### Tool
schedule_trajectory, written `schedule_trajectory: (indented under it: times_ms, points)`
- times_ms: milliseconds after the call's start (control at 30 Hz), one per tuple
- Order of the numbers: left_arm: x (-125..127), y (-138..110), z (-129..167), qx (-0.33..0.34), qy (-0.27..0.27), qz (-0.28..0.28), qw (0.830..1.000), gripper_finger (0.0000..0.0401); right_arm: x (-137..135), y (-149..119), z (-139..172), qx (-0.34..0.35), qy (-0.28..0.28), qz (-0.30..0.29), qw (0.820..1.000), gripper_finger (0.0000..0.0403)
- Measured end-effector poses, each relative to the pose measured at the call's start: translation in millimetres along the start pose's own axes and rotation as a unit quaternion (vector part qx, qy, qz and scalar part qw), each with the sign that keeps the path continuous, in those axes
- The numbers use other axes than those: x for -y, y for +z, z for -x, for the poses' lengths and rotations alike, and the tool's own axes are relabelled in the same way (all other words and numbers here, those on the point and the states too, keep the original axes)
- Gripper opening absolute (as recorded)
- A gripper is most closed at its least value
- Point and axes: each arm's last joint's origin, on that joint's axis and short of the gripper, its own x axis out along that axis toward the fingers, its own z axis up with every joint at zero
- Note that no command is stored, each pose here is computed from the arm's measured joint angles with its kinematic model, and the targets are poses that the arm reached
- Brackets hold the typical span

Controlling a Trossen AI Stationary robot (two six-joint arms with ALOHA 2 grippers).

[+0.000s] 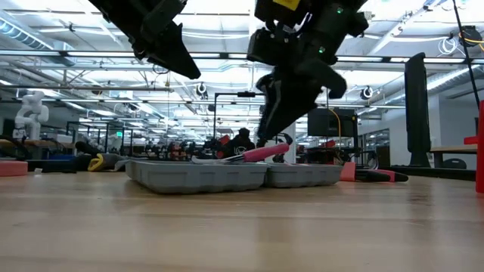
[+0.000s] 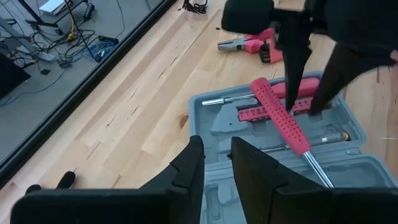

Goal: Prefit tool cases
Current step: Remove the red hammer from the gray prefit tools case

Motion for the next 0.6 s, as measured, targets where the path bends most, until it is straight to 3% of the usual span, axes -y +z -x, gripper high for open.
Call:
schedule_trajectory:
  times_ms: [200,367,500,600]
  points:
    - [-0.1,-0.1,0.0,0.0,0.001,0.0,1.0,0.0086,-2.2,-4.3,-17.1,-0.017,0.004,0.035,0.999,0.0188]
    - [-0.2,0.0,0.0,0.001,0.003,0.0,1.0,0.0086,0.7,-7.3,-40.3,-0.017,-0.005,0.046,0.999,0.0205]
    - [-0.2,0.1,0.0,0.001,0.003,0.0,1.0,0.0086,3.2,-7.6,-47.2,-0.013,-0.008,0.034,0.999,0.0186]
    - [-0.2,0.1,0.0,0.002,0.003,0.001,1.0,0.0086,3.0,-8.8,-46.9,-0.017,-0.004,0.028,0.999,0.0126]
